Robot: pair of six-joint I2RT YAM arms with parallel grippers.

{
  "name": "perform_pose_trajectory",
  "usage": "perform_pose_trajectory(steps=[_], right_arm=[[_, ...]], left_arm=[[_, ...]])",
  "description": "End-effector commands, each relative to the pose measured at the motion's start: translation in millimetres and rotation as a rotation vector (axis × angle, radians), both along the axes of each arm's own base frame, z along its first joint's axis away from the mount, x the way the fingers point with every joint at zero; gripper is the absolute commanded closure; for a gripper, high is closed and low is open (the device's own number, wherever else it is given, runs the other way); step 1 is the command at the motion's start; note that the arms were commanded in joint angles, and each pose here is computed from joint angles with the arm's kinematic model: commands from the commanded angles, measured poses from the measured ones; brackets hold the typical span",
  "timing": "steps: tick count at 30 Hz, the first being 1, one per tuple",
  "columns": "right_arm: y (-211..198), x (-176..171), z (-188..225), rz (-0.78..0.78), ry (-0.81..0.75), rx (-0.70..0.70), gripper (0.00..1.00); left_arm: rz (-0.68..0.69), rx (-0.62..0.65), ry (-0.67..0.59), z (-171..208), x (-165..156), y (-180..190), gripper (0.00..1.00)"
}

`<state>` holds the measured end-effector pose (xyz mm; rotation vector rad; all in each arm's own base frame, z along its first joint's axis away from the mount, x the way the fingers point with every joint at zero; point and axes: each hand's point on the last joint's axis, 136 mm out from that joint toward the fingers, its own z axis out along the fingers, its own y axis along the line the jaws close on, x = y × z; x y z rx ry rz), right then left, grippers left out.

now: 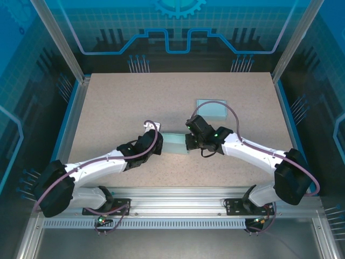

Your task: Fold the paper box

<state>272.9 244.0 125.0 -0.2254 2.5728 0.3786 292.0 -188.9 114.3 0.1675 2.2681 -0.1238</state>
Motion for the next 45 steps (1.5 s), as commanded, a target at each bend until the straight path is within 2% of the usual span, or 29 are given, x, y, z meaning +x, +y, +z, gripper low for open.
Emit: perform_pose_trajectory(steps=[1,13,17,20,28,36,45], right_arm=[[21.2,2.3,32.0,0.028,-0.022,0.136,0.99],[37.0,6.0,57.7,0.060,0.021,0.434,0.98],[36.7,7.4,59.1,0.059,0.028,0.470,0.98],[32.6,8.8,53.7,0.045,0.030,0.446,0.98],[3.9,12.8,15.5,-0.036,0.033,0.262,1.00],[-8.4,7.5,-20.7,-0.038,0.054,0.157,1.00],[-17.8,6.5,-41.8,-0.032,0.034,0.039,1.00]], left_arm=[[-0.044,0.084,0.151,-40.1,-23.5,6.1,1.00],[-0.043,0.098,0.157,-44.4,-23.7,6.0,1.00],[-0.046,0.102,0.158,-44.9,-23.8,4.9,1.00],[-0.047,0.102,0.159,-45.0,-23.8,3.8,1.00],[-0.045,0.100,0.159,-42.7,-23.1,2.9,1.00],[-0.044,0.086,0.160,-42.2,-23.2,1.4,1.00],[-0.038,0.071,0.150,-40.0,-23.0,1.6,1.00]])
